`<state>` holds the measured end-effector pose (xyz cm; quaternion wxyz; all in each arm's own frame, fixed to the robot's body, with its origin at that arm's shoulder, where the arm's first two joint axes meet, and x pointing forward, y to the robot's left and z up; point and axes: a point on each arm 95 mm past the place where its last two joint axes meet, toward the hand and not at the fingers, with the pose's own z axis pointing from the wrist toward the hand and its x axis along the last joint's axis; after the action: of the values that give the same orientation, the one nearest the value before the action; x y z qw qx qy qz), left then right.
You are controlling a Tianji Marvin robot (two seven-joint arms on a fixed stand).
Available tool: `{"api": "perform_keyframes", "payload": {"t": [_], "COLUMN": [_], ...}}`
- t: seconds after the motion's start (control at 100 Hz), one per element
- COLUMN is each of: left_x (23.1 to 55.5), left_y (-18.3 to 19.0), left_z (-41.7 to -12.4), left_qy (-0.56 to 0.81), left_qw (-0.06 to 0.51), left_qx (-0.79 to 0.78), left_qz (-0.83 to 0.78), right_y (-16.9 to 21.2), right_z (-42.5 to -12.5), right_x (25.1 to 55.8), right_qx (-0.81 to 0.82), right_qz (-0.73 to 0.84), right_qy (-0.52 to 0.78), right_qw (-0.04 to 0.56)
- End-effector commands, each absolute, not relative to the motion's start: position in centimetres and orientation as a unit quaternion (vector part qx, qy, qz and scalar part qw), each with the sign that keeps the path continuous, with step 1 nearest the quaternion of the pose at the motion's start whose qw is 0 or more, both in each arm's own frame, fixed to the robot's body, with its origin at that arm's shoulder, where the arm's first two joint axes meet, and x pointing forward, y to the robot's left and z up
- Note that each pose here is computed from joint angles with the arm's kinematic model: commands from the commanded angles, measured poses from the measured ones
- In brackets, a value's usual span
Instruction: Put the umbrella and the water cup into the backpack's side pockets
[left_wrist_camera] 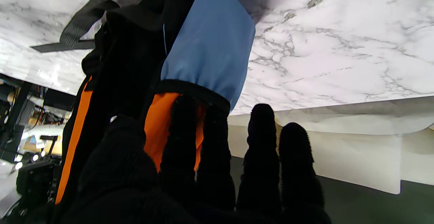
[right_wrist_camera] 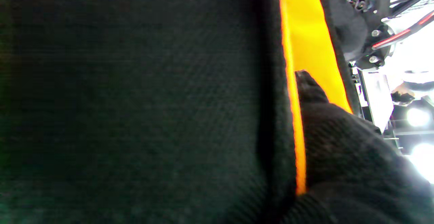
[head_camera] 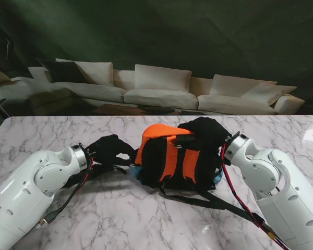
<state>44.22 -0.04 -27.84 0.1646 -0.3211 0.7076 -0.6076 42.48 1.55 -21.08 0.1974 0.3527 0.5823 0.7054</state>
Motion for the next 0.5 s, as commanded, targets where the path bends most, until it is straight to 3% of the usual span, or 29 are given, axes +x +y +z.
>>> {"api": "perform_keyframes", "payload": {"t": [0.0, 0.25, 0.49], "left_x": [43.9, 43.1, 42.4], "left_y": [-0.2, 1.1, 5.0], "left_z": [-27.6, -26.5, -26.5], "left_qy": [0.705, 0.689, 0.699], "left_qw": [0.158, 0.191, 0.228], "left_qx": [-0.319, -0.309, -0.329], "left_qz": [-0.613, -0.627, -0.593], "right_y": [1.5, 1.5, 1.4], "right_z": [-21.8, -21.9, -21.9], "right_x": [42.5, 42.5, 42.5], "right_qx": [0.36, 0.361, 0.362], "right_qz": [0.698, 0.698, 0.697], "right_qy": [0.587, 0.587, 0.587], "right_qw": [0.195, 0.195, 0.197]}}
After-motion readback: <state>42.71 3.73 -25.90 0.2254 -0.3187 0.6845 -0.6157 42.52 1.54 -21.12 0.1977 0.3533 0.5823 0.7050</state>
